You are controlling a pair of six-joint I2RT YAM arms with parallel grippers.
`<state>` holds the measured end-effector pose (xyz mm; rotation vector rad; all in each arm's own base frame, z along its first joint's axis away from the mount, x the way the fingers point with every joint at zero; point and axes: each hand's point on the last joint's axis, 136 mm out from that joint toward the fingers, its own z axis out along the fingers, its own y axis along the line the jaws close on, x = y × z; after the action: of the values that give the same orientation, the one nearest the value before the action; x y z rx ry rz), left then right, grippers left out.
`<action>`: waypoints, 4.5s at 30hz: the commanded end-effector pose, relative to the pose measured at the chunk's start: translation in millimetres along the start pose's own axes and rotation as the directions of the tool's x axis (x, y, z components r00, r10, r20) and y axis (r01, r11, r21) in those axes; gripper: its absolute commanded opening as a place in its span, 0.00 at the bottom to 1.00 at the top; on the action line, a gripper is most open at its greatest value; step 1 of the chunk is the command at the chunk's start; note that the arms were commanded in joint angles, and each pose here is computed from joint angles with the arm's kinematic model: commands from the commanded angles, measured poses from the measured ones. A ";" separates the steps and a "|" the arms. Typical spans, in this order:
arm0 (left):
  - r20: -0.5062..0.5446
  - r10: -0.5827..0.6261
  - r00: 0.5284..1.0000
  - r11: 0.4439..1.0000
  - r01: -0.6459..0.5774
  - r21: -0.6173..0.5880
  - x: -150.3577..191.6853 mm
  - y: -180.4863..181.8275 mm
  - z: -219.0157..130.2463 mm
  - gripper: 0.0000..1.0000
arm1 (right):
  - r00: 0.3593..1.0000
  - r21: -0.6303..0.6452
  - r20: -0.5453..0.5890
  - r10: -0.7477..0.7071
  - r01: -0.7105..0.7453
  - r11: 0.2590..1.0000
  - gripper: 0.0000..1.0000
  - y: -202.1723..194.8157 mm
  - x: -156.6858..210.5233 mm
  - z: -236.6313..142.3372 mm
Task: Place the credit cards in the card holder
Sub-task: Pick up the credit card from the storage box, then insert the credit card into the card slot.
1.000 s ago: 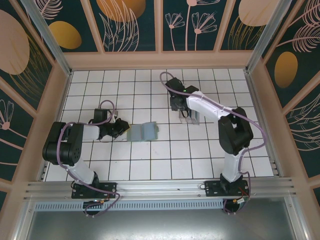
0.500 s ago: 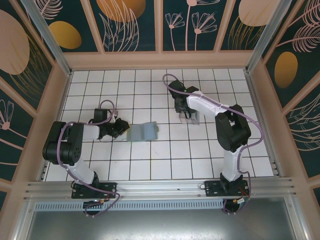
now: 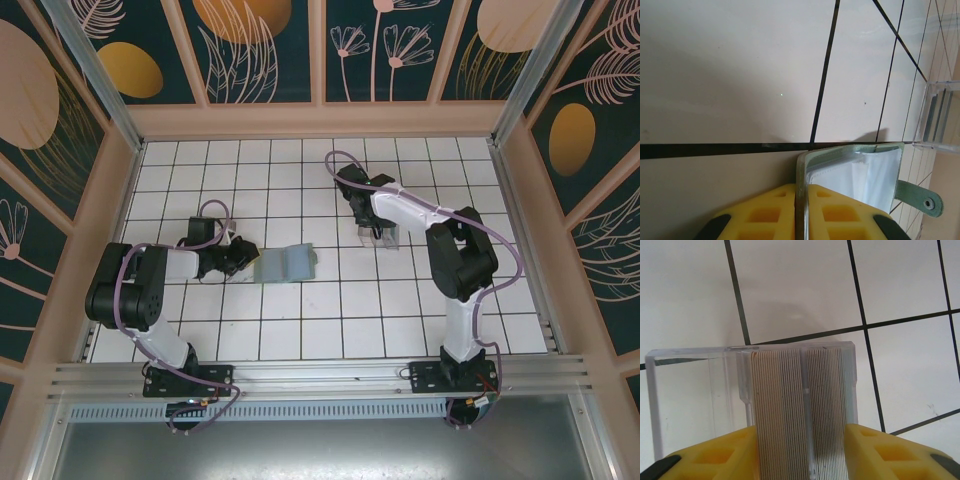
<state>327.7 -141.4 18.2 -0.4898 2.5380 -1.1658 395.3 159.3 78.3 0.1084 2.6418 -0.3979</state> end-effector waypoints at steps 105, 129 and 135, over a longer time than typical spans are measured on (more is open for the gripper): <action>0.026 0.007 1.000 1.000 -0.006 -0.014 -10.1 0.3 2.2 0.10 | 0.995 -0.111 0.097 0.010 0.001 0.994 0.00 -4.6 -27.6 -49.7; 0.012 -0.004 1.000 0.999 0.004 -0.032 -7.1 4.6 3.2 0.10 | 0.999 -0.943 -0.018 -0.042 -0.003 0.333 0.00 170.2 57.8 -177.8; 0.013 -0.003 1.000 0.999 0.003 -0.046 -6.8 6.2 2.3 0.10 | 0.993 -0.931 -0.057 -0.105 -0.014 0.365 0.00 180.2 87.4 -150.9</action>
<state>333.4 -138.6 18.5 -0.4993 2.5354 -1.1349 281.8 369.1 132.2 -0.3254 2.5272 1.1309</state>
